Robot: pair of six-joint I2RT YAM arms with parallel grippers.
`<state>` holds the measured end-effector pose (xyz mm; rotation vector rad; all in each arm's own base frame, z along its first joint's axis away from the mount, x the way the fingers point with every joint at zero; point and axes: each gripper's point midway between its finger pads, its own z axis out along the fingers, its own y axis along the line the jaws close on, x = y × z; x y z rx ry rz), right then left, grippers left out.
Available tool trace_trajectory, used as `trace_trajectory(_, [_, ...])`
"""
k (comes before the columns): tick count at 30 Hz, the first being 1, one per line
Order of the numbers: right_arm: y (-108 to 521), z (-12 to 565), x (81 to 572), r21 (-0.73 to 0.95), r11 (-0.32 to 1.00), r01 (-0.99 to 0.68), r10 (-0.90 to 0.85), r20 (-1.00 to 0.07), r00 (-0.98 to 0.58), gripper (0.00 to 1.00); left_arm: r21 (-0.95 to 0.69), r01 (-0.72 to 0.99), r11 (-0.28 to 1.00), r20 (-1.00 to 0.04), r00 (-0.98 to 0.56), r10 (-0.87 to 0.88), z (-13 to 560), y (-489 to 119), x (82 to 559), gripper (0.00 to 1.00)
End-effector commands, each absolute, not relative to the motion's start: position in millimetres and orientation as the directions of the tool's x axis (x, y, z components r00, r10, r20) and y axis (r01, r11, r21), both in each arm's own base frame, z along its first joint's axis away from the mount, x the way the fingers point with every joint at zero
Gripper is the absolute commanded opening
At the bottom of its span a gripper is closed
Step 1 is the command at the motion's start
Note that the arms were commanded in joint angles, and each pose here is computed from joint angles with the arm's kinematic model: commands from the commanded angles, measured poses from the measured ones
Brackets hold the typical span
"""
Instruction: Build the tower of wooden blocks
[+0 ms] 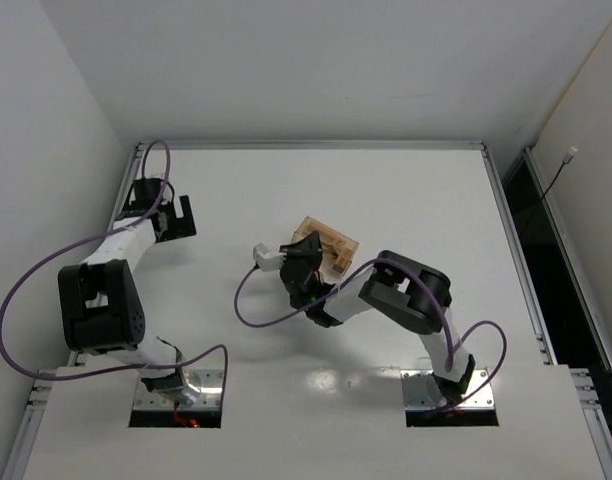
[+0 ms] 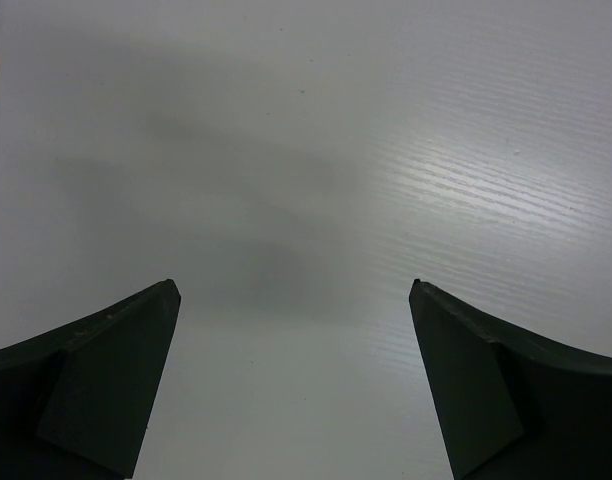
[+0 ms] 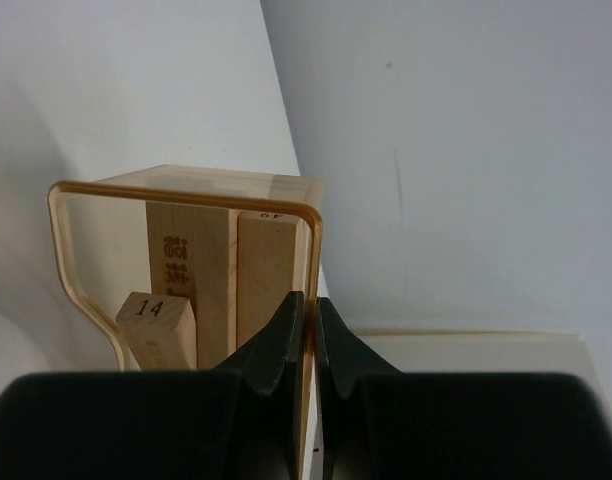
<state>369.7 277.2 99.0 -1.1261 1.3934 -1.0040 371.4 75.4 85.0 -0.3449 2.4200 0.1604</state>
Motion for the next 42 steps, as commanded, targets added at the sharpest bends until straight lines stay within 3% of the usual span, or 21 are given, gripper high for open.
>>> trace_trajectory(1, [272.7,161.0,353.7,-0.947,0.311,0.08,-0.95,-0.312,0.0,0.0,0.019,-0.308,0.951,-0.681,-0.7,-0.213,101.4,83.3,378.6,1.0])
trace_trajectory(3, [270.5,161.0,346.8,-0.935,0.332,0.125,-0.943,-0.333,0.012,0.0,0.012,-0.301,0.953,-0.674,-0.707,-0.215,97.8,81.0,376.5,1.0])
trace_trajectory(7, [273.8,165.2,332.0,-0.946,0.251,0.204,-0.968,-0.243,0.062,0.0,0.01,-0.301,0.953,-0.687,-0.695,-0.213,102.2,80.9,375.7,1.0])
trace_trajectory(17, [287.4,141.7,320.2,-0.973,0.145,0.18,-0.986,-0.127,0.104,0.0,-0.017,-0.301,0.953,-0.686,-0.69,-0.23,102.4,77.6,381.5,1.0])
trace_trajectory(24, [299.2,200.0,323.2,-0.938,0.225,0.264,-0.972,-0.197,0.129,0.0,-0.017,-0.301,0.953,-0.686,-0.69,-0.23,102.4,77.6,381.5,1.0])
trace_trajectory(29, [298.0,150.6,323.5,-0.972,0.114,0.204,-0.989,-0.093,0.111,0.0,-0.031,-0.288,0.957,-0.678,-0.698,-0.232,96.7,74.0,381.5,1.0])
trace_trajectory(32, [296.8,145.8,323.6,-0.974,0.115,0.197,-0.99,-0.096,0.104,0.0,-0.031,-0.288,0.957,-0.678,-0.698,-0.232,96.7,74.0,381.5,1.0])
trace_trajectory(36, [297.5,192.9,333.5,-0.938,0.223,0.265,-0.974,-0.207,0.088,0.0,-0.023,-0.282,0.959,-0.671,-0.706,-0.224,93.2,73.9,378.9,1.0])
trace_trajectory(42, [295.0,175.8,327.6,-0.956,0.176,0.237,-0.983,-0.155,0.103,0.0,-0.038,-0.284,0.958,-0.672,-0.702,-0.234,94.4,72.5,382.5,1.0])
